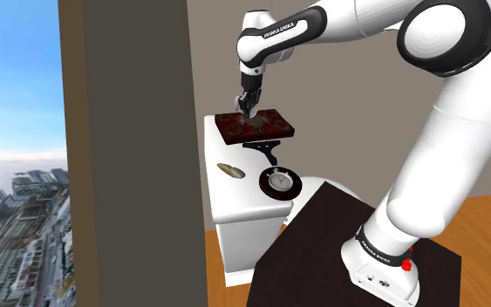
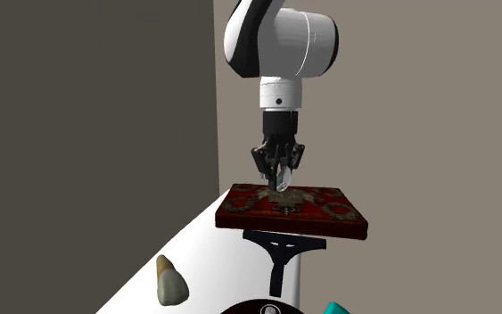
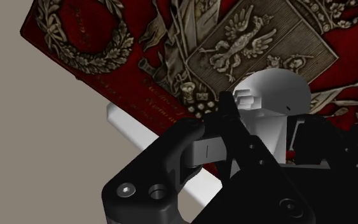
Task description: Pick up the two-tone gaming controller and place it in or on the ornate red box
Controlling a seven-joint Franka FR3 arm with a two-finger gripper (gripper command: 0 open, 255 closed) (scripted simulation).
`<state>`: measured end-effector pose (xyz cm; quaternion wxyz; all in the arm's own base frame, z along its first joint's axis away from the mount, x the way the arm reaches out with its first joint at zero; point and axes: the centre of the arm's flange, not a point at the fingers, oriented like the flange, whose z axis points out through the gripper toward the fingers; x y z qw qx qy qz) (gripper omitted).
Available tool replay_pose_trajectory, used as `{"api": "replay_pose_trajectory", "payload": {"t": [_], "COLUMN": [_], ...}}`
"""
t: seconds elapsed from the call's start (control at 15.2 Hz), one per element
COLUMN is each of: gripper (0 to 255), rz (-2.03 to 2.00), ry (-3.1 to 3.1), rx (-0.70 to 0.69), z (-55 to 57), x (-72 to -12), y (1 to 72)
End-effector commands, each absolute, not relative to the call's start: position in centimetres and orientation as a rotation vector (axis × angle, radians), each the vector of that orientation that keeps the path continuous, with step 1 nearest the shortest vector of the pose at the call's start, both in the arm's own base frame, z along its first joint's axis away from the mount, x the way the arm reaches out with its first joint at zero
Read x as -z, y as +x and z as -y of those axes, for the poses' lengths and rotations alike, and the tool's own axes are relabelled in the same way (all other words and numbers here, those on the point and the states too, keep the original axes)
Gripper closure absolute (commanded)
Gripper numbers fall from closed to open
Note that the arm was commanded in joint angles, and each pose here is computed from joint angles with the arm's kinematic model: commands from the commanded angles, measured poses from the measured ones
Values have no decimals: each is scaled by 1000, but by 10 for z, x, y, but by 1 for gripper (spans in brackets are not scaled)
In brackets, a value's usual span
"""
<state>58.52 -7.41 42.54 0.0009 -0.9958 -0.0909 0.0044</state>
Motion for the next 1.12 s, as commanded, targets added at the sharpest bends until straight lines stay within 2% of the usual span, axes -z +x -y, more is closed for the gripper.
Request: {"api": "replay_pose_trajectory", "payload": {"t": [0.0,0.33,0.4,0.73,1.06], "gripper": [255,255,0,0,0], "rz": [292,292,292,292,292], "ry": [-3120,-3120,-3120,-3120,-3120], "rx": [-42,-42,-42,-42,-42], "z": [72,72,71,72,72], "x": [-416,-416,-416,-416,-466], "y": [584,584,584,584,586]}}
